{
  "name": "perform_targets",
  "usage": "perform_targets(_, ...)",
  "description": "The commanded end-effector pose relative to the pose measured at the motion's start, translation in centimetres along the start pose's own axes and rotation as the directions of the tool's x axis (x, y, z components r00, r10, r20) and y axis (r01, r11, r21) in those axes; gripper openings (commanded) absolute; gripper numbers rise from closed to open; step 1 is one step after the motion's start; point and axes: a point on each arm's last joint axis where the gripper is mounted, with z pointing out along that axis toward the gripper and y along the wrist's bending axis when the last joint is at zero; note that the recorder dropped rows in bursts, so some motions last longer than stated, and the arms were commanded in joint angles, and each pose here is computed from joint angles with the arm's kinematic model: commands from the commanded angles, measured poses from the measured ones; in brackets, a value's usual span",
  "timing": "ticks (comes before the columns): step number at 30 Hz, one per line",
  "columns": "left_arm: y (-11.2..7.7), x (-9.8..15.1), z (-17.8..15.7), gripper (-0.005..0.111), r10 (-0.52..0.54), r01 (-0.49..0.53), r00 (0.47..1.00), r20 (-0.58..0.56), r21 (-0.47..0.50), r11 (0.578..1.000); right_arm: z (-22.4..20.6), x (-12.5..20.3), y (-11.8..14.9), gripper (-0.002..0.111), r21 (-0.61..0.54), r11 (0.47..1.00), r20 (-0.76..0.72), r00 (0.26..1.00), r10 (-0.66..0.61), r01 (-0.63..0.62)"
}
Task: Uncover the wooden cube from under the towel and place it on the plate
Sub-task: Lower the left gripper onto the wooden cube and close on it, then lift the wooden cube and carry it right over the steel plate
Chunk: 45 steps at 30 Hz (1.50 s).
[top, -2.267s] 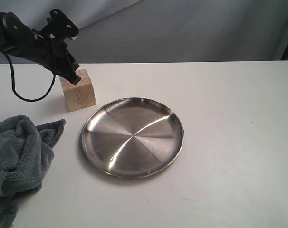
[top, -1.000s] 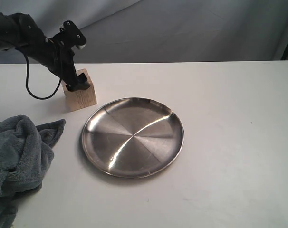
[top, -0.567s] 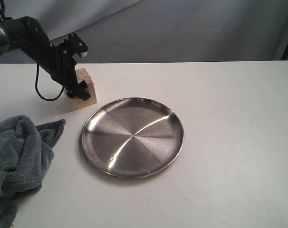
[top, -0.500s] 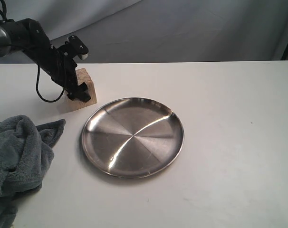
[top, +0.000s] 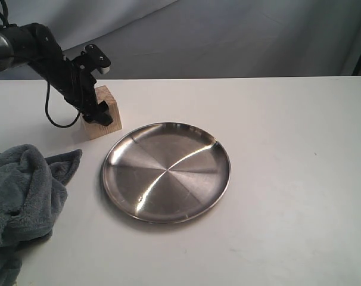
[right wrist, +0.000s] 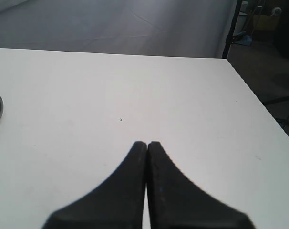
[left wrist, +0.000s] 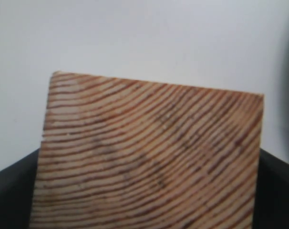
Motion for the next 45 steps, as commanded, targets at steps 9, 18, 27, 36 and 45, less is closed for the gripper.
perform_targets(9, 0.1, -0.2, -0.3, 0.000, -0.007, 0.007, 1.000, 0.010, 0.001, 1.000, 0.0, 0.1, 0.0, 0.000, 0.000, 1.000, 0.004, 1.000, -0.009, 0.009)
perform_targets(18, 0.1, -0.7, -0.3, 0.000, -0.067, 0.067, 0.995, 0.077, 0.008, 0.998, 0.0, 0.1, 0.0, 0.000, 0.000, 1.000, 0.004, 1.000, -0.009, 0.009)
perform_targets(27, 0.1, -1.8, -2.7, 0.000, -0.089, 0.090, 0.988, 0.128, 0.001, 0.996, 0.0, 0.1, 0.0, 0.000, 0.000, 1.000, 0.004, 1.000, -0.009, 0.009)
perform_targets(36, -1.2, -3.2, -7.1, 0.000, -0.106, 0.091, 0.980, 0.167, 0.096, 0.991, 0.0, 0.1, 0.0, 0.000, 0.000, 1.000, 0.004, 1.000, -0.009, 0.009)
perform_targets(45, -2.9, -4.5, -14.1, 0.000, -0.065, 0.040, 0.965, 0.254, 0.100, 0.994, 0.0, 0.1, 0.0, 0.000, 0.000, 1.000, 0.004, 1.000, -0.009, 0.009)
